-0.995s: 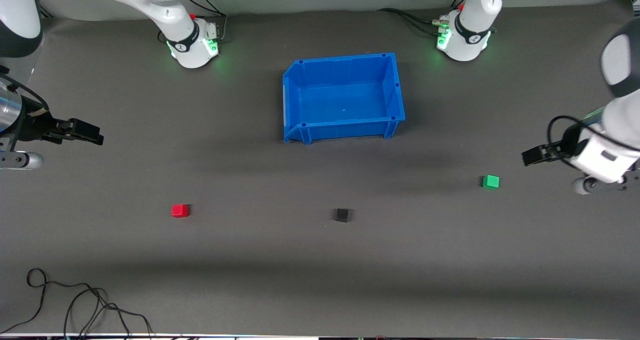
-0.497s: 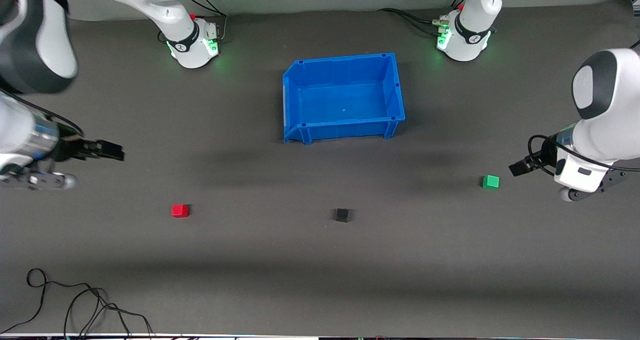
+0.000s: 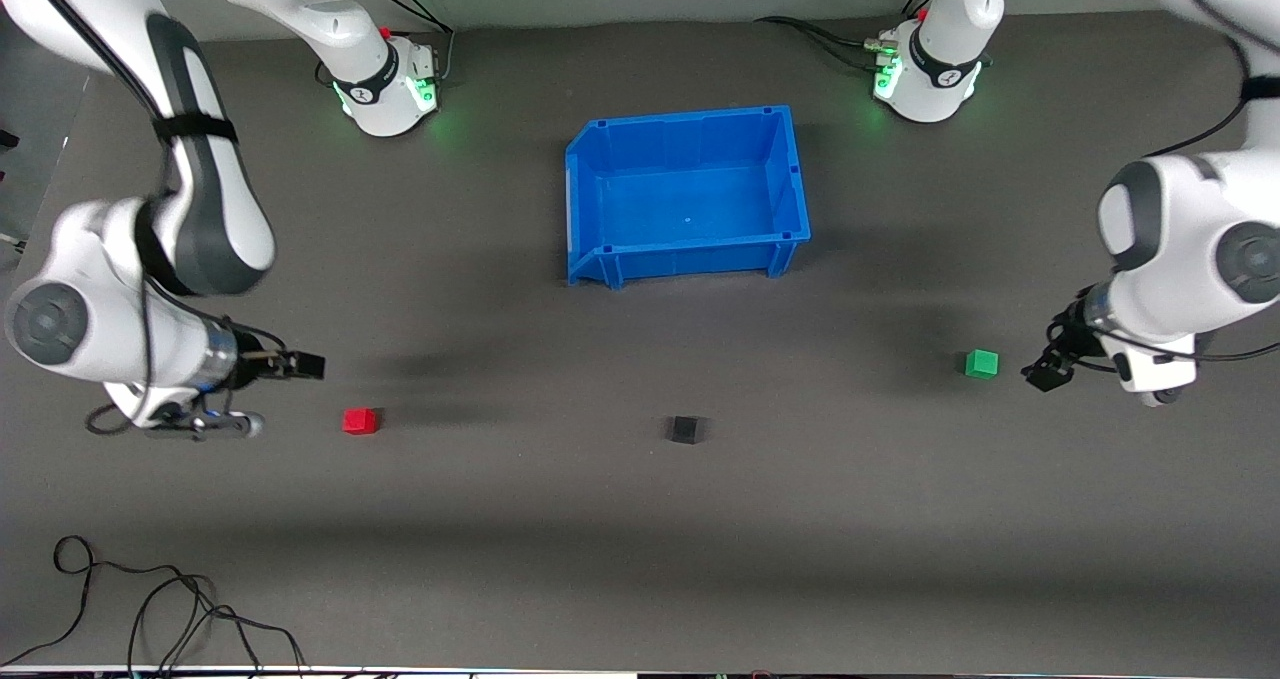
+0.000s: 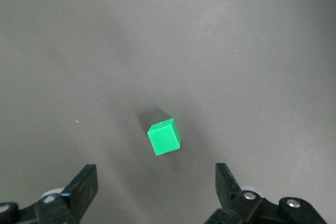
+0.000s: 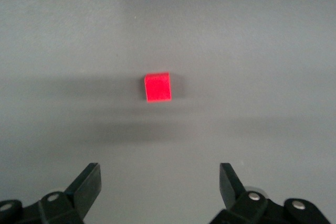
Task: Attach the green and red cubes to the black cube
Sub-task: 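Lower and close the right gripper on the red cube while the left grasps green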
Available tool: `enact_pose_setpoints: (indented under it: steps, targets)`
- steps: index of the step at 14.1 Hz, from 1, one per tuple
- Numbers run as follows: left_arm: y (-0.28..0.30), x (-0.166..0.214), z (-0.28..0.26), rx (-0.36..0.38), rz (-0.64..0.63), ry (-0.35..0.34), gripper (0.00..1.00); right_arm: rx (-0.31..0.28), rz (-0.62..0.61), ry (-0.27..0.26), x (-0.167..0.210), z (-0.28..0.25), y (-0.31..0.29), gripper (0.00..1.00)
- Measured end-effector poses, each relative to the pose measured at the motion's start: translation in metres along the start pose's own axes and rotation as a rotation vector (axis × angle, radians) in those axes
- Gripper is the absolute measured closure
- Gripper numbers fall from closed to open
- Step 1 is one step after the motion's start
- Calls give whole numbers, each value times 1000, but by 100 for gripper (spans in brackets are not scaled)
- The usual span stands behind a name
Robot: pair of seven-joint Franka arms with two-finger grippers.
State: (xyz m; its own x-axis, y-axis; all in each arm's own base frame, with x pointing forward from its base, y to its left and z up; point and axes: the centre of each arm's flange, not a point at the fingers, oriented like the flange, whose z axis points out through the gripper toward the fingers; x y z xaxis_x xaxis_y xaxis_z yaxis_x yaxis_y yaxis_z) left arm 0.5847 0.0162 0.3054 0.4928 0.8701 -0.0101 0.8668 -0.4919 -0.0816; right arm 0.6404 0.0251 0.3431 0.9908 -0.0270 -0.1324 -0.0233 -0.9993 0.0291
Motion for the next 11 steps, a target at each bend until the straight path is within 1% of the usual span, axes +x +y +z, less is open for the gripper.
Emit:
enact_pose_setpoints:
  steps: [2,4,6,7,9,10,11]
  targets:
    - [2,-1,44,21,-117,-7,0,-2,-1,6,12,34,-1,0]
    - [2,-1,81,51,-196,-22,0,-4,-2,10,21,65,-3,0]
    - [0,-1,101,72,-227,-31,2,-5,-3,25,28,87,-4,0]
    - [-1,1,103,74,-236,-31,4,-5,-3,37,31,96,-4,0]
    - [-2,6,103,59,-247,-25,4,-4,-2,62,36,110,-5,0]
    - [-2,8,104,52,-250,-21,11,-4,-1,70,38,117,-6,0]
    - [-2,9,107,42,-251,-16,22,-4,-2,80,40,122,-8,0]
